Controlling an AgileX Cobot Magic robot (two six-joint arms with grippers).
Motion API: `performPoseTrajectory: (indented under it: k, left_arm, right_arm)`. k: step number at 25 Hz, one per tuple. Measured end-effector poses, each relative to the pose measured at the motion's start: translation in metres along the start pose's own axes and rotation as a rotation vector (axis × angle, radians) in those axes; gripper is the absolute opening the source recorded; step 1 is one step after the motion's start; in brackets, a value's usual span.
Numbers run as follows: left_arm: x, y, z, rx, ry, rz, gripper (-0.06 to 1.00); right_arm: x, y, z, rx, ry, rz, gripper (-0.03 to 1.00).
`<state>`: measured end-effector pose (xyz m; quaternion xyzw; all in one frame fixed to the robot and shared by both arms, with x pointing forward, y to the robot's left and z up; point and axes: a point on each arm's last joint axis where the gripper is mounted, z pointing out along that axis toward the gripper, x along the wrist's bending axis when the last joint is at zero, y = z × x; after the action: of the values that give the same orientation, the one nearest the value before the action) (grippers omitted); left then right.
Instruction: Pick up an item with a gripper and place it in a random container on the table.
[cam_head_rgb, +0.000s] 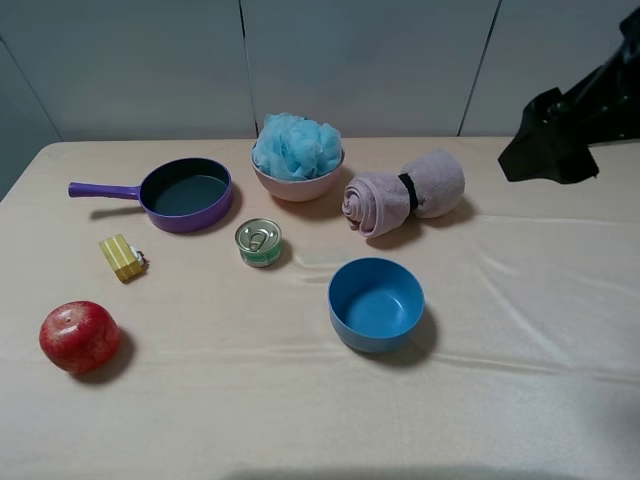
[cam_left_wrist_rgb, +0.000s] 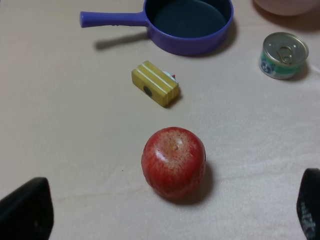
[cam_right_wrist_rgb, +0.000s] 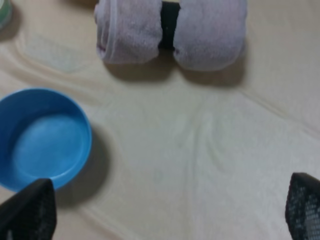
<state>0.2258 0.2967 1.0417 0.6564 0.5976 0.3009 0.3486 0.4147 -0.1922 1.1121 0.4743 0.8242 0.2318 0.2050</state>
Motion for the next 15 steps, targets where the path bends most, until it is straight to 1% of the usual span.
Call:
performPoseTrajectory:
  k: [7, 11, 15]
  left_arm:
    - [0.000, 0.000, 0.000, 0.000, 0.000, 0.000, 0.99]
    - [0.000, 0.000, 0.000, 0.000, 0.000, 0.000, 0.99]
    - [0.000, 0.000, 0.000, 0.000, 0.000, 0.000, 0.99]
  right_arm:
    - [-0.006, -0.038, -0.017, -0.073, -0.018, 0.034, 0.69]
    - [-0.012, -0.057, -0.027, -0.115, -0.046, 0.056, 0.69]
    - [-0.019, -0.077, -0.035, -0.164, -0.093, 0.091, 0.69]
